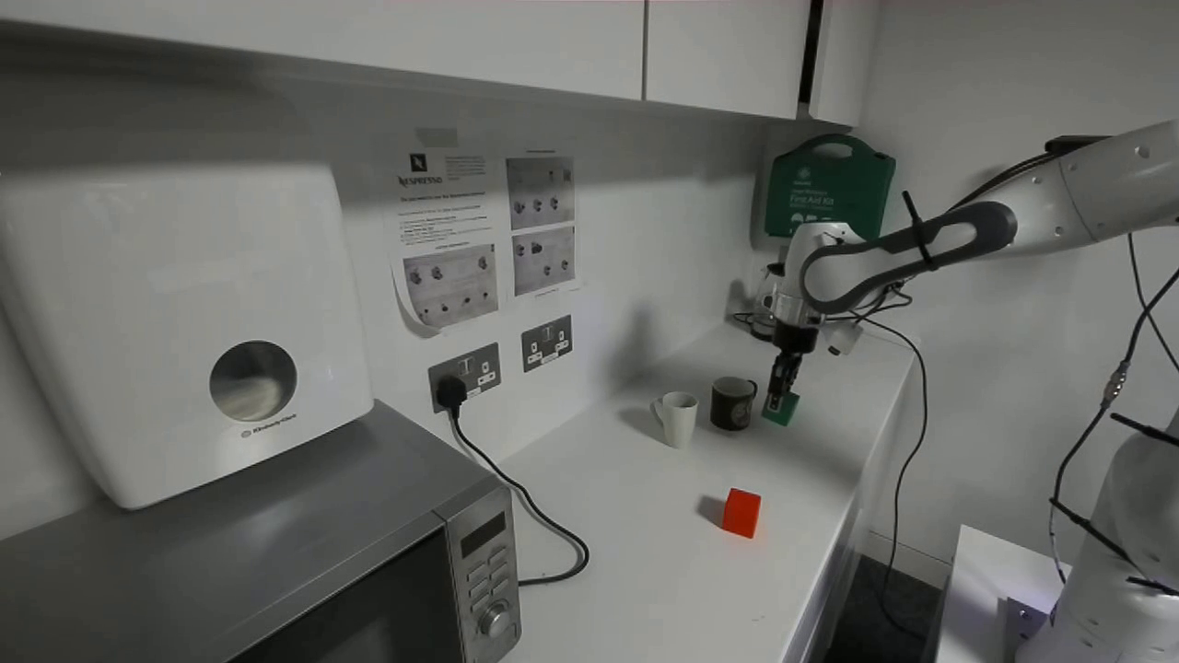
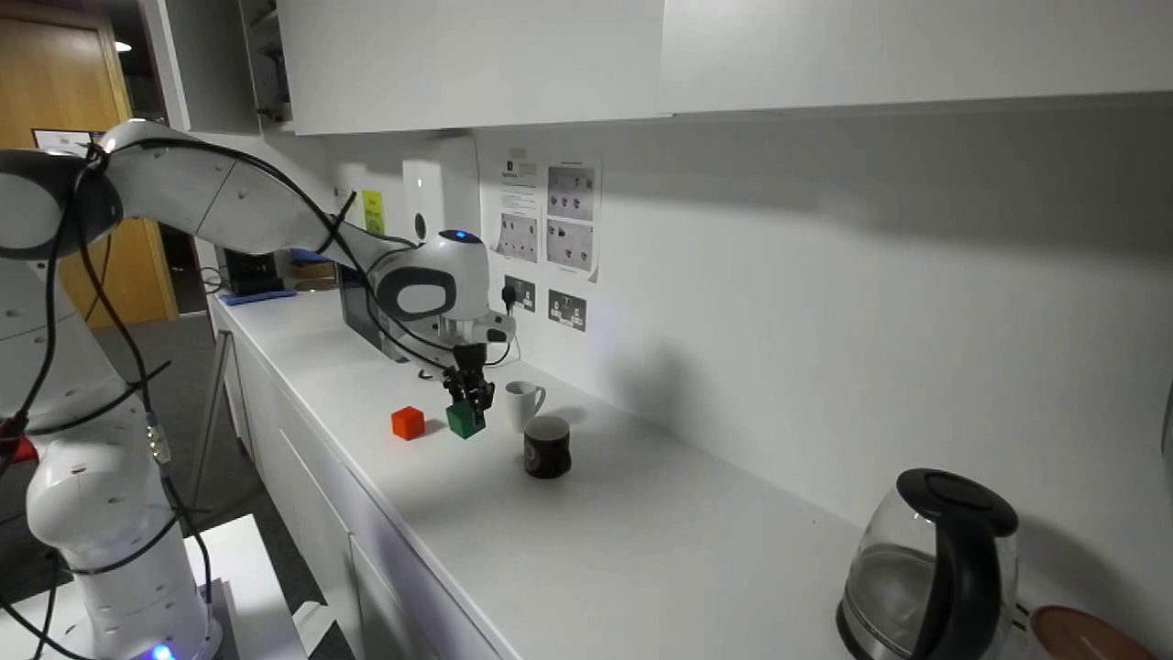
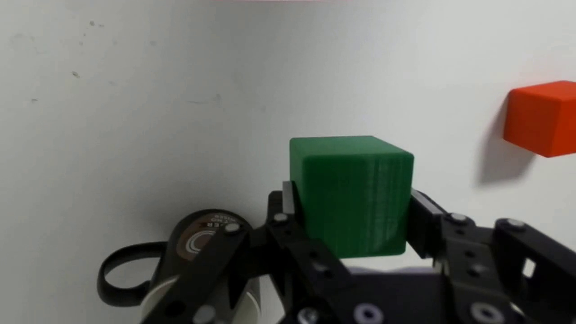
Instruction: Put the mugs on the table and then stack the blocks
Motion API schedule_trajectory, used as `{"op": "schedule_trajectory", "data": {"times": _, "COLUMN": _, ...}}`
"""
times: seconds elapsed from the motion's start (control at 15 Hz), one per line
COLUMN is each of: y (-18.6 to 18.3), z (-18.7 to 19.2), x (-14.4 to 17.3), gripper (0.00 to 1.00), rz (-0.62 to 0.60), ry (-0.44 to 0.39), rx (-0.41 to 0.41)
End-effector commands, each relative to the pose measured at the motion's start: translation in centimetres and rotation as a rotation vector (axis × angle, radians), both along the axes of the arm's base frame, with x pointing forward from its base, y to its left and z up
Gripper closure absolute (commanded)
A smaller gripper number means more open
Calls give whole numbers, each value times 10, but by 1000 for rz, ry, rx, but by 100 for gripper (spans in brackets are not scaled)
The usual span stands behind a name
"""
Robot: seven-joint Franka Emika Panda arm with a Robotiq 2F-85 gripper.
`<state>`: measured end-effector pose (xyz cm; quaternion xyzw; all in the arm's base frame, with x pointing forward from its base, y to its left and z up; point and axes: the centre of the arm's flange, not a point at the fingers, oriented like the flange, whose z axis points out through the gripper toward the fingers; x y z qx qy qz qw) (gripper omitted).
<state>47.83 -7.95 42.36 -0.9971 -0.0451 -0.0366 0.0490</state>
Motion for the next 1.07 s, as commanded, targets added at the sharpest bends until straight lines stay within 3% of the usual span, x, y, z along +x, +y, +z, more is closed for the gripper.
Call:
{"op": "schedule_trajectory", "data": {"times": 0.0, "y": 31, "z": 24, "x": -2, "gripper": 68, "rz": -70, "ry": -22, "rx": 19}}
{"op": "schedule_trajectory", "data": {"times": 1.0, "y": 152, "z": 39, "x": 0, "gripper": 68, "rz": -414, "ry": -10, "rx": 49}}
